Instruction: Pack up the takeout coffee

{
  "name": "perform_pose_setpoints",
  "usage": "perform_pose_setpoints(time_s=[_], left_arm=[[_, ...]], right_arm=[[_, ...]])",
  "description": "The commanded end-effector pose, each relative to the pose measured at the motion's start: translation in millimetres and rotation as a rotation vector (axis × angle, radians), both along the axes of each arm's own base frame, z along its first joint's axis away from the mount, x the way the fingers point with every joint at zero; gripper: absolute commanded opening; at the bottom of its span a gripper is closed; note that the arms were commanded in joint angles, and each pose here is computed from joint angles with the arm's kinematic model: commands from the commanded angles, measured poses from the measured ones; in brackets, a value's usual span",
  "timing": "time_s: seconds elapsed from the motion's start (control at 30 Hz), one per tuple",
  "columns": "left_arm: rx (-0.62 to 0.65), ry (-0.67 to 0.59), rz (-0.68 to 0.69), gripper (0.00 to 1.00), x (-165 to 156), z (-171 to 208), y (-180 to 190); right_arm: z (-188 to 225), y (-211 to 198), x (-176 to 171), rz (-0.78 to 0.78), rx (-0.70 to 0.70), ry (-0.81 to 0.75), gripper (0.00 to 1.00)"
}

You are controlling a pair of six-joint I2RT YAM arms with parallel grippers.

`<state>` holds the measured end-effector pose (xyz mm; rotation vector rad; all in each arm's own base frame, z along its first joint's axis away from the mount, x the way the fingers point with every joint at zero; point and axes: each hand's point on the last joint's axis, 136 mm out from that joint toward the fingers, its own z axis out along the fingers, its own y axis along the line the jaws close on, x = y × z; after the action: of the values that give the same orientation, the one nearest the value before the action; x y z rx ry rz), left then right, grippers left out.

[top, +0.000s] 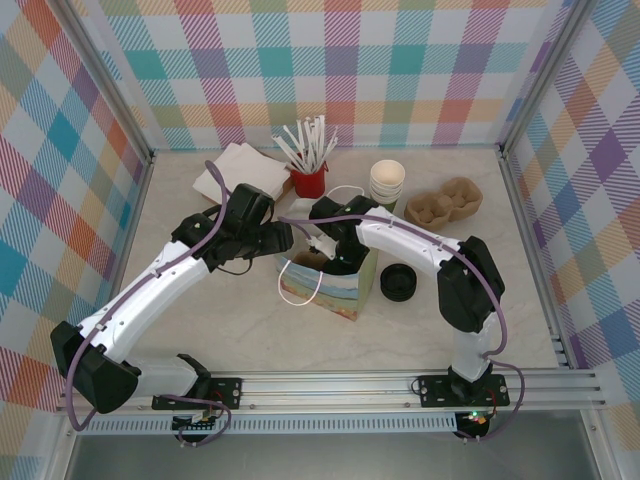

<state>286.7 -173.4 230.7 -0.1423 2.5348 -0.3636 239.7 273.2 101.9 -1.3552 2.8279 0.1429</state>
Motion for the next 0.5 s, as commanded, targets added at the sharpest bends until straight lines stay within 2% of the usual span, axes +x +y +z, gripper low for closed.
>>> perform_pose_setpoints(time_s=[0.0,0.47], left_arm=[[0.025,0.019,-0.002,0.73,0.6,-4.5,4.8],[0.024,0.020,-0.003,0.73,1.4,-3.3,3.9]], right_arm=[[-9.4,-5.5,-4.7,0.005,-0.019,0.035,0.73],[-12.9,-9.5,-0.4,0.004,-0.042,0.018,0.73]])
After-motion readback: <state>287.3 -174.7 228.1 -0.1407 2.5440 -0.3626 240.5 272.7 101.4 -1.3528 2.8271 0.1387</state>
